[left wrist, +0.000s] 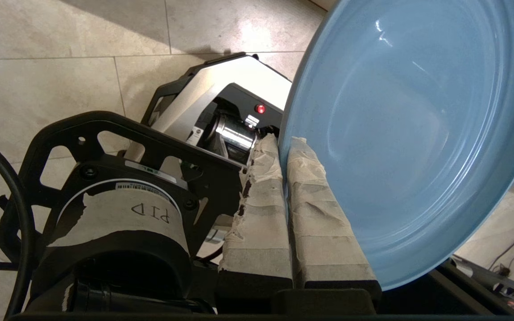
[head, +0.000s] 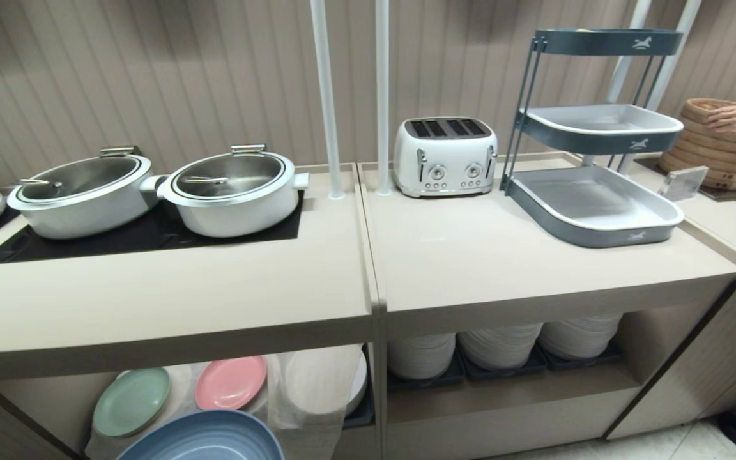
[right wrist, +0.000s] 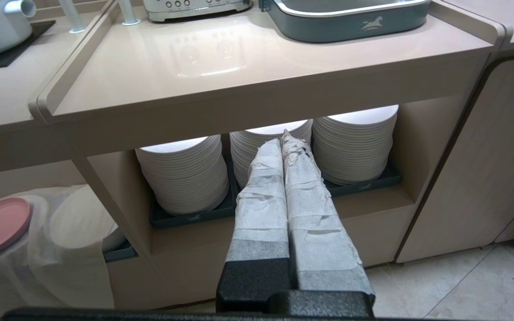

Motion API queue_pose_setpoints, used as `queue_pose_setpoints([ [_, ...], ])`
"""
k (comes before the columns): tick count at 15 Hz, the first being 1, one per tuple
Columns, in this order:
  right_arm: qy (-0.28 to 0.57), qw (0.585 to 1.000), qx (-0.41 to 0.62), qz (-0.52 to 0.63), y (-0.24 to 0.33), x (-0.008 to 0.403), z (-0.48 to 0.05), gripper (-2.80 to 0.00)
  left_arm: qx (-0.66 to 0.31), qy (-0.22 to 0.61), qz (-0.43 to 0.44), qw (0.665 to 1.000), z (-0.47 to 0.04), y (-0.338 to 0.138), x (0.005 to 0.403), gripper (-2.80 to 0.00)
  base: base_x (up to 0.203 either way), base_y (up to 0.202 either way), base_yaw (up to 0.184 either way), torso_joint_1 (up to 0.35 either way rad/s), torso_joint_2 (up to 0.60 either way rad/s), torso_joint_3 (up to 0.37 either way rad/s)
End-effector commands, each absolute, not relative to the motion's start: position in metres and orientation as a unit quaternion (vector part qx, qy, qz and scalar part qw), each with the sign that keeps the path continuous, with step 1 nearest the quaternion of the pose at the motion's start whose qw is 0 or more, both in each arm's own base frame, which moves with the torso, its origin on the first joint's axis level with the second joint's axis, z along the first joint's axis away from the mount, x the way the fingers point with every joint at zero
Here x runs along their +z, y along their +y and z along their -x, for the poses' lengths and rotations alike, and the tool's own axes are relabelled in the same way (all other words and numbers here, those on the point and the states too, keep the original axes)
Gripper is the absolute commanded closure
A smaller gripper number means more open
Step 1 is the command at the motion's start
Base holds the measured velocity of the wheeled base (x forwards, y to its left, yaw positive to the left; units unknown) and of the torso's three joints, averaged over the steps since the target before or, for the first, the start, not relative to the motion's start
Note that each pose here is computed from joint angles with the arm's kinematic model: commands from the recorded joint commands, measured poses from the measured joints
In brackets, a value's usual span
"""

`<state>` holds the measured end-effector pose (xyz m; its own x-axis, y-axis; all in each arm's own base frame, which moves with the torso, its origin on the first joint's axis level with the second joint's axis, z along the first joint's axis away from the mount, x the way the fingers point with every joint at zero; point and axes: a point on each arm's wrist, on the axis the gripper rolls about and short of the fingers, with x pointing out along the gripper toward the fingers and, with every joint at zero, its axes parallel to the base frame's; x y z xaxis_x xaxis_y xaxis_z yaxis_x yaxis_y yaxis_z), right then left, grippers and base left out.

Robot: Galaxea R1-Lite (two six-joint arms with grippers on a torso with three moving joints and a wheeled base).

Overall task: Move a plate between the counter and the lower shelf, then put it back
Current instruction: Put the plate in the cupboard

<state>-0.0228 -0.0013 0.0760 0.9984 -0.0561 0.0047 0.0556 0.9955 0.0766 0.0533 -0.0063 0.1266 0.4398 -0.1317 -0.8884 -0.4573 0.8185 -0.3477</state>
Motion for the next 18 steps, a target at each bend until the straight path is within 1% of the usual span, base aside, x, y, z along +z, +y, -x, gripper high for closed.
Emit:
queue_pose_setpoints([
  [1,-0.003,0.999,-0.028,-0.039,-0.0012,0.076,0.0228,0.0,0.102,0.519,0.285,0.799,-0.0536,-0.0064,0.1269,0.0,0.0,0.0,0.0,0.0,0.0,0.0],
  [18,-0.003,0.999,-0.028,-0.038,-0.0012,0.076,0.0228,0.0,0.094,0.507,0.279,0.81,-0.048,-0.0058,0.128,0.0,0.0,0.0,0.0,0.0,0.0,0.0],
])
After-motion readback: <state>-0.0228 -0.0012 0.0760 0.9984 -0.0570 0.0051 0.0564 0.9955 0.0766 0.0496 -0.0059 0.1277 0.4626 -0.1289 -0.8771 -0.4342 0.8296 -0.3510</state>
